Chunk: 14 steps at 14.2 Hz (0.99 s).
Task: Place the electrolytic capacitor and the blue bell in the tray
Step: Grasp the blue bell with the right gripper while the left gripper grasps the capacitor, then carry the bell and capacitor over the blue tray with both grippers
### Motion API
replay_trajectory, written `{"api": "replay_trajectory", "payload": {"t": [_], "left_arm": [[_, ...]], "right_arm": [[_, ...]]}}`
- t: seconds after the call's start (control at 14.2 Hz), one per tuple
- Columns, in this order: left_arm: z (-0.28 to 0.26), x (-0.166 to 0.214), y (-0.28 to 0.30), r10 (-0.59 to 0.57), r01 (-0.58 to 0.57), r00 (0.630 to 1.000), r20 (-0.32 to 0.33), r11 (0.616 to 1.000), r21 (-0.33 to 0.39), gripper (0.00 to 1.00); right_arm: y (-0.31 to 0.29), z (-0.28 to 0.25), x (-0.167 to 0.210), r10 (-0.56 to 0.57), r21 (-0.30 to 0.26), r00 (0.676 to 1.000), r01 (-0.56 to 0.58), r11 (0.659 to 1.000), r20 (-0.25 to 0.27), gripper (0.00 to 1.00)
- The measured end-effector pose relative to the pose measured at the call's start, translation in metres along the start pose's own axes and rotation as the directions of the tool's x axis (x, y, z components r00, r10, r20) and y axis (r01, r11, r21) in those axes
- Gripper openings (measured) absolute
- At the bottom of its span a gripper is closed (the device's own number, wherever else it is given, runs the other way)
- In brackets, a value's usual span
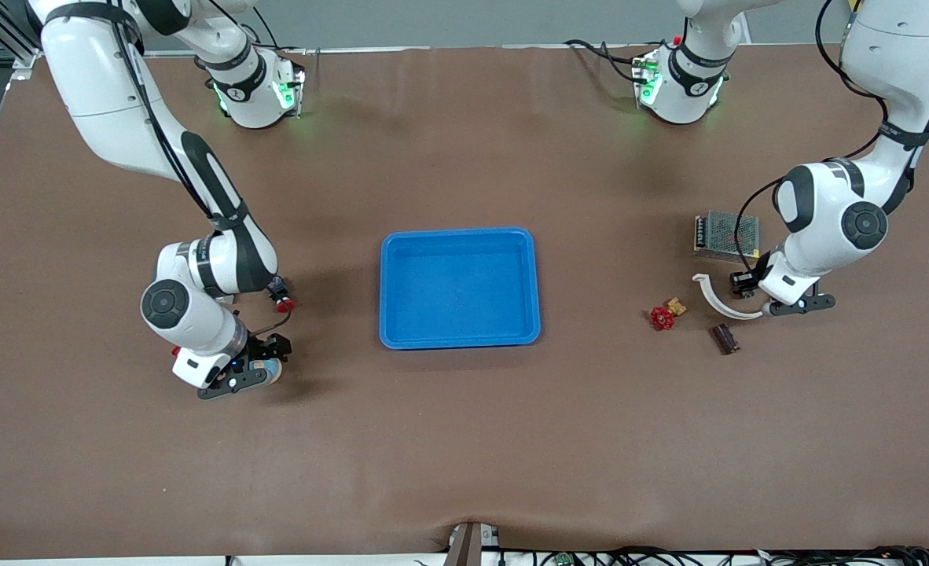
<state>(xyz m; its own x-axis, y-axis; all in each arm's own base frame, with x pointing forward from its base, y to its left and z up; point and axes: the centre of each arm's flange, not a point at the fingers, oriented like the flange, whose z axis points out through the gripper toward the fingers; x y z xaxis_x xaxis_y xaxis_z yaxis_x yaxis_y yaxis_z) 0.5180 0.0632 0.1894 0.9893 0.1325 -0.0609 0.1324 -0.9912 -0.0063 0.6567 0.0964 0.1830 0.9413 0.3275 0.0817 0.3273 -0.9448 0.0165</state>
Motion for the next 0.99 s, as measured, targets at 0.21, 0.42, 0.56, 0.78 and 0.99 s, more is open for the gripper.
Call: {"api": "replay_trajectory", "payload": {"t": [0.21, 0.42, 0.56, 0.78, 0.99], "left_arm": [[-0.035, 0.011, 0.009, 0.018, -0.018, 0.999, 0.037, 1.0, 0.011, 0.34], [-0.083, 0.021, 0.036, 0.017, -0.019, 0.996, 0.084, 1.0, 0.023, 0.34], [-0.11, 0.026, 0.067, -0.022, 0.019, 0.993, 0.112, 0.999, 0.034, 0.34], [-0.137, 0.027, 0.121, -0.088, 0.084, 0.989, 0.117, 0.996, 0.043, 0.34], [-0.145, 0.021, 0.187, -0.173, 0.17, 0.98, 0.095, 0.985, 0.039, 0.34]], "right_arm": [[0.013, 0.008, -0.003, -0.029, -0.005, 1.0, 0.029, 1.0, -0.011, 1.0], [0.013, 0.011, -0.004, -0.034, -0.004, 0.999, 0.034, 0.999, -0.01, 1.0], [0.011, 0.011, -0.003, -0.038, -0.002, 0.999, 0.038, 0.999, -0.011, 1.0], [0.009, 0.011, -0.002, -0.042, -0.001, 0.999, 0.042, 0.999, -0.012, 0.84], [0.008, 0.009, -0.001, -0.044, 0.0, 0.999, 0.044, 0.999, -0.014, 0.66]]}}
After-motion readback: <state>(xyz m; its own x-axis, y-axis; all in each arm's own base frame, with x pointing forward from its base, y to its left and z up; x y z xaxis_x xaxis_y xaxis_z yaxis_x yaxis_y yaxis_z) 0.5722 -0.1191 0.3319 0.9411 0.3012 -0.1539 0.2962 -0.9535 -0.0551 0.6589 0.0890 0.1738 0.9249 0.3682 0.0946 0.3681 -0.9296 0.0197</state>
